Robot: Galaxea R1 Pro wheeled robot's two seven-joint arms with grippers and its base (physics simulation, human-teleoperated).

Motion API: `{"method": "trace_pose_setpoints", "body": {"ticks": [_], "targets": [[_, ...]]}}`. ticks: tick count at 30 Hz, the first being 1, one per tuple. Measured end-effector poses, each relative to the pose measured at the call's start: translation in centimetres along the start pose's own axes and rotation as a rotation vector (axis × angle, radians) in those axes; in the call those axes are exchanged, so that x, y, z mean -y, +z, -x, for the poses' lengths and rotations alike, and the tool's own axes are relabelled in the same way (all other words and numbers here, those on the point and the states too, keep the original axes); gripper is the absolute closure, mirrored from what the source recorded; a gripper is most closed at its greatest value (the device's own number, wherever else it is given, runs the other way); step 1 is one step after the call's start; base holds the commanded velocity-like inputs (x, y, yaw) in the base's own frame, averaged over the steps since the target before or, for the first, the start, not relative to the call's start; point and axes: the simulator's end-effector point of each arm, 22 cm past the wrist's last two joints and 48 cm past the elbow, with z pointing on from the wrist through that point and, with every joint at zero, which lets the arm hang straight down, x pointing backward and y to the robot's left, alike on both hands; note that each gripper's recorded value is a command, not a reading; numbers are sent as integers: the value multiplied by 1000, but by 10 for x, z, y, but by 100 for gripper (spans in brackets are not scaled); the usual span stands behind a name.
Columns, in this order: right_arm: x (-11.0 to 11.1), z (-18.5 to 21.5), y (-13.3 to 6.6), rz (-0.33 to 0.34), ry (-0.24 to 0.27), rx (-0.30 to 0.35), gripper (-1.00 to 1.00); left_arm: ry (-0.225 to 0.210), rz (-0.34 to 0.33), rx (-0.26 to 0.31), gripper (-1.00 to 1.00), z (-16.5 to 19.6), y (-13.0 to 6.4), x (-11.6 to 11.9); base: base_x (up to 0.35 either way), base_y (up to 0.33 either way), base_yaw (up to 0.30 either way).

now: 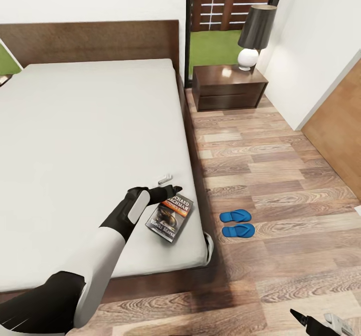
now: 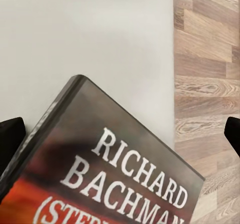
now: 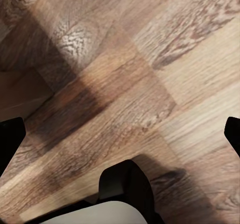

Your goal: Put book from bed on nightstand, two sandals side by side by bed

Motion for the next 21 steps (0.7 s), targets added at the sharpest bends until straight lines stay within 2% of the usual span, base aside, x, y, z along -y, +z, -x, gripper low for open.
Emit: {"method": "trace_pose_setpoints", "body": {"ticks": [16, 21], "targets": [[0, 0, 0, 0, 0, 0, -100, 0, 0, 0, -100, 0, 0, 0, 0, 0, 0], [0, 0, 0, 0, 0, 0, -100, 1, 0, 0, -100, 0, 0, 0, 0, -103, 0]]}}
